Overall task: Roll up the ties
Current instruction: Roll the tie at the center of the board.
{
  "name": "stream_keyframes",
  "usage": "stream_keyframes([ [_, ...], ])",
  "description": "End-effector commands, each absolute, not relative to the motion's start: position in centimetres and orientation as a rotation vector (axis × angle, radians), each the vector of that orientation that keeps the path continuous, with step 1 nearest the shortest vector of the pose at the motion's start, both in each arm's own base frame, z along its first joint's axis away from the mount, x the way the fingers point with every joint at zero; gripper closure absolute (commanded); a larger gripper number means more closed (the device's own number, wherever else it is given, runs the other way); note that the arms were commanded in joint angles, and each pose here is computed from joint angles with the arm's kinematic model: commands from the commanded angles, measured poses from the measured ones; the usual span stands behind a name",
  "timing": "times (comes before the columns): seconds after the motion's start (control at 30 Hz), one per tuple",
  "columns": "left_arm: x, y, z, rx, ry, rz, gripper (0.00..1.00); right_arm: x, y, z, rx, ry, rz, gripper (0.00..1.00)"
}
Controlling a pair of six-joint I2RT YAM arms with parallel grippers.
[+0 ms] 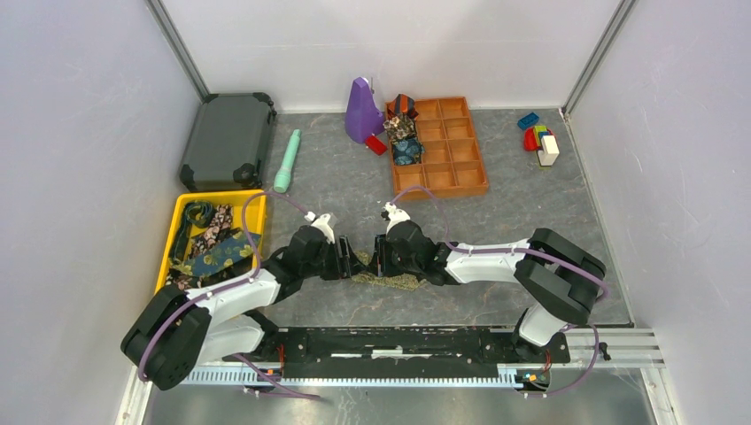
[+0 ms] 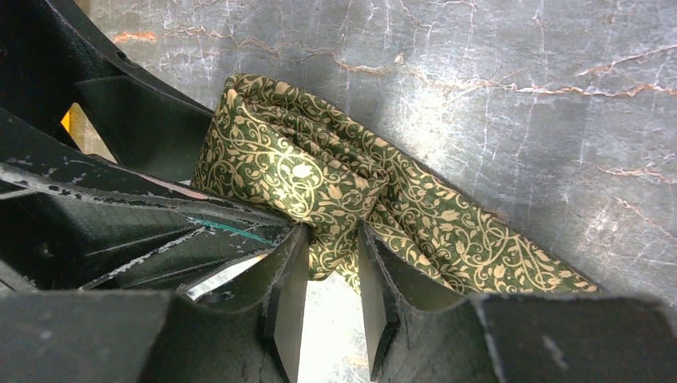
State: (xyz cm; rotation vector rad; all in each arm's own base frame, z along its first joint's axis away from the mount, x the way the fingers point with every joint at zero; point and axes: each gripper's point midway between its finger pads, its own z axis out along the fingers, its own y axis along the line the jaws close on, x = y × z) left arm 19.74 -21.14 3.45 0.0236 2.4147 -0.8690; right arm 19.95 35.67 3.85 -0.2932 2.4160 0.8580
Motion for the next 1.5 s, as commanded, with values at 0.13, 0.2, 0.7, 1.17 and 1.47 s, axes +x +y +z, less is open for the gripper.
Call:
stream_keyframes([
  [0.13,20.2,-21.3,3.6,0.064,2.363,-0.885,0.43,20.0,35.0,2.8,-0.304,2.433,0.827,0.66],
  [0.2,20.2,-21.4,3.6,0.059,2.360,-0.889,0.49,20.1,35.0,2.9,-0.302,2.431,0.828,0.66],
  [0.7,20.9,-19.3,4.3,-0.006,2.391,-0.724,0.65,21.0,37.5,7.9,-0.350,2.337,0.935,0.59],
  [1.17,20.8,-17.0,6.0,-0.014,2.416,-0.471,0.66,20.8,40.0,7.3,-0.364,2.349,1.032,0.65],
  [1.47,20.8,-16.6,6.4,0.014,2.430,-0.300,0.66,20.2,40.8,5.4,-0.402,2.383,1.066,0.69],
])
